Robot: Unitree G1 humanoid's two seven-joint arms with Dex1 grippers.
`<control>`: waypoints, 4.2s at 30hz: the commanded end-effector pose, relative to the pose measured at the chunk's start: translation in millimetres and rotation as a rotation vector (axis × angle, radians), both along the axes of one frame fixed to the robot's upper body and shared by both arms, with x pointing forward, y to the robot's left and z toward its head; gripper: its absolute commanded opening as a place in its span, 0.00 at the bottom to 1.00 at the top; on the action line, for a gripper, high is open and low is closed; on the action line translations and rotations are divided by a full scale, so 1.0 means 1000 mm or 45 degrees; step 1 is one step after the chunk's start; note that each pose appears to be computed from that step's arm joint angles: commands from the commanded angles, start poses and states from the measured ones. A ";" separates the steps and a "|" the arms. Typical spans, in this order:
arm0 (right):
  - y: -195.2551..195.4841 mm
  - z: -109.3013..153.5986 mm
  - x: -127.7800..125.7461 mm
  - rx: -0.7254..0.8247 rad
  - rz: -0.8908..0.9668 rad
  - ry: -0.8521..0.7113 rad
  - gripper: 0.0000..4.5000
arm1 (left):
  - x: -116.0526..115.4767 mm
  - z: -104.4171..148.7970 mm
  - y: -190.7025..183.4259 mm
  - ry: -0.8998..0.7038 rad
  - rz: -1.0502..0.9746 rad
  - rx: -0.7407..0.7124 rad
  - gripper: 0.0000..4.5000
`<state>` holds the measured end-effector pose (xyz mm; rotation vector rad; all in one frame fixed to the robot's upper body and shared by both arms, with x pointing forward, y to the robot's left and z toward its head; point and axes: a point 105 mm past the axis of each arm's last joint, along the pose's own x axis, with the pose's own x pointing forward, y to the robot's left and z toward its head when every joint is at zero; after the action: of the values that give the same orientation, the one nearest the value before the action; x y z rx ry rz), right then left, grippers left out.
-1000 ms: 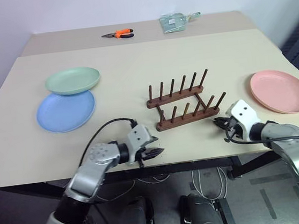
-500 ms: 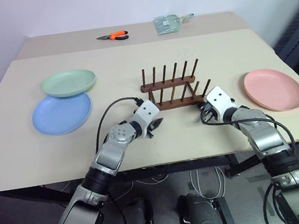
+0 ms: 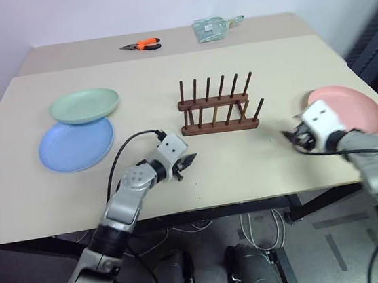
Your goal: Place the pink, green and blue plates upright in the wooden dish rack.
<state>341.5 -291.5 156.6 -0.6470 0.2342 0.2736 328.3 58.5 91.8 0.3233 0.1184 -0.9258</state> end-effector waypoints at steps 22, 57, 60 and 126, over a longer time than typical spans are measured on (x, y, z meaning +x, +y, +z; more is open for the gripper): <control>-0.028 0.030 0.042 0.021 -0.026 -0.164 0.01 | -0.014 0.052 -0.007 -0.048 -0.154 -0.187 0.44; 0.089 0.153 0.030 1.626 0.396 -0.155 0.35 | -0.010 0.051 0.014 -0.020 -0.073 -0.210 0.49; 0.080 0.158 0.036 1.420 0.294 -0.336 0.68 | -0.008 0.058 0.016 -0.004 -0.053 -0.273 0.72; 0.245 0.072 0.015 -0.475 0.962 -0.693 1.00 | 0.016 0.187 0.042 0.293 0.603 -1.154 0.01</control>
<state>356.0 -49.4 209.4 -1.1108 -0.4234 0.8184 353.3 104.3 257.4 -0.6246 0.0450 -0.4189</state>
